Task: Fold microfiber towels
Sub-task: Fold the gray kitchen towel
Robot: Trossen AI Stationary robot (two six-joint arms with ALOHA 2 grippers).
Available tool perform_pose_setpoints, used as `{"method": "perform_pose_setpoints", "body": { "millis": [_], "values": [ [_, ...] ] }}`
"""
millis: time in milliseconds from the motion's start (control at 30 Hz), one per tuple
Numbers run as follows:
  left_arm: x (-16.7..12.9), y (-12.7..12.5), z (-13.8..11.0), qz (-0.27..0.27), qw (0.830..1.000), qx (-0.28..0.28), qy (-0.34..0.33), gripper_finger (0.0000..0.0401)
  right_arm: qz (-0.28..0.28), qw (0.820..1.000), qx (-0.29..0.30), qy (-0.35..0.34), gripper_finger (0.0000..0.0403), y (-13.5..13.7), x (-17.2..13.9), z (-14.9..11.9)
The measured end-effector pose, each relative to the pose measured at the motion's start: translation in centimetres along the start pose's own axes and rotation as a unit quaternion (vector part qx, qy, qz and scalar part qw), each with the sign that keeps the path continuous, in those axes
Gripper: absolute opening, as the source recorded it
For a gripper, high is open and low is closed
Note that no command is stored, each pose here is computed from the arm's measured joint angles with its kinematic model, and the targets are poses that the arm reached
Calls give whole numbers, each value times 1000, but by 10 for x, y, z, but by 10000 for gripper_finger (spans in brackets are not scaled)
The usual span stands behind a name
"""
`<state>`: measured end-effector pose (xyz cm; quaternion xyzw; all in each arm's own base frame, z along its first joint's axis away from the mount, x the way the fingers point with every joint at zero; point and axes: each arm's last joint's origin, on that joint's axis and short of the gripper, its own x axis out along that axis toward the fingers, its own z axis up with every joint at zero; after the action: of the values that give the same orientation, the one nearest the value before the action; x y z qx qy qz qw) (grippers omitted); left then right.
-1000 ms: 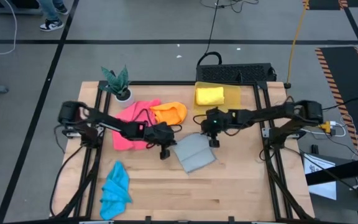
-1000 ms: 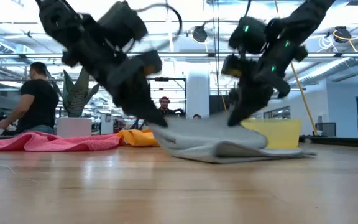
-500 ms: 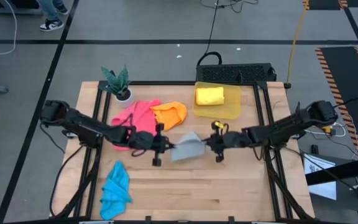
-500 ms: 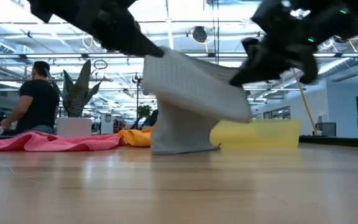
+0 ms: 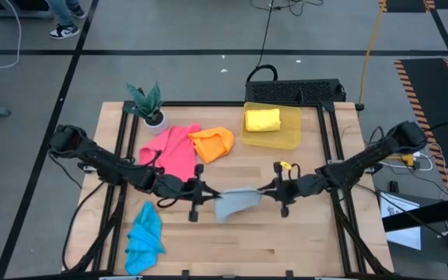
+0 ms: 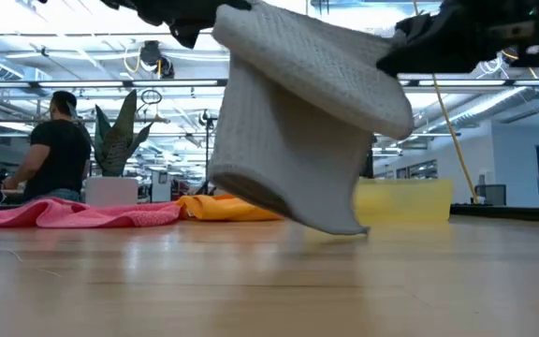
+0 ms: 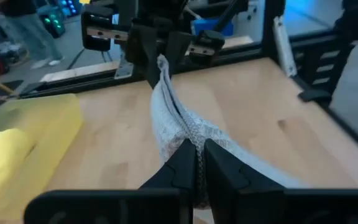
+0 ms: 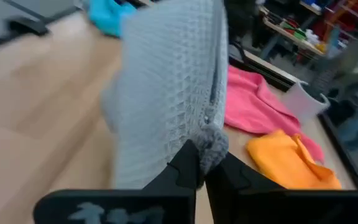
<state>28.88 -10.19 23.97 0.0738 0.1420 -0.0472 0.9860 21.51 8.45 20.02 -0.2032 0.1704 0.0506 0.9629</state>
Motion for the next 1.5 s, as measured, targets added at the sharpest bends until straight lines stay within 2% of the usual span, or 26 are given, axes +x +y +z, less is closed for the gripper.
{"method": "perform_pose_setpoints", "body": {
  "millis": [100,233,300,367,467,567,733,833,900,967,1100,1233,1367,1500],
  "values": [
    [-1,-4,10,-27,999,-22,-17,14,39,999,16,-33,8,6,-7,11],
    [-2,-12,23,-64,996,-50,-27,8,99,990,66,-79,8,12,-16,33],
    [-3,-16,27,-70,996,-45,-26,17,122,986,86,-80,8,13,-19,37],
    [-4,-17,25,-70,997,-30,-10,25,120,986,94,-67,8,11,-19,36],
    [-1,-9,18,-58,998,-21,24,24,87,991,96,-40,8,3,-14,30],
    [4,4,8,-9,998,2,61,11,25,997,70,-16,8,-9,-8,23],
    [7,32,2,111,983,109,100,14,-101,994,-16,32,8,-32,0,14],
    [8,38,0,123,968,183,122,13,-121,989,-61,50,6,-35,0,10],
    [12,35,-8,100,965,195,142,7,-100,990,-78,57,4,-31,1,1],
    [18,29,-22,72,967,179,169,8,-56,994,-71,66,4,-22,3,-14],
    [38,6,-50,21,974,137,180,15,31,998,3,50,6,-3,5,-46],
    [57,-23,-72,-31,981,96,163,7,92,993,74,17,6,17,5,-62],
    [59,-49,-73,-61,989,70,118,15,134,984,119,2,5,34,6,-59],
    [50,-60,-59,-60,992,69,81,19,148,978,145,-9,5,41,9,-46]
  ]
}}
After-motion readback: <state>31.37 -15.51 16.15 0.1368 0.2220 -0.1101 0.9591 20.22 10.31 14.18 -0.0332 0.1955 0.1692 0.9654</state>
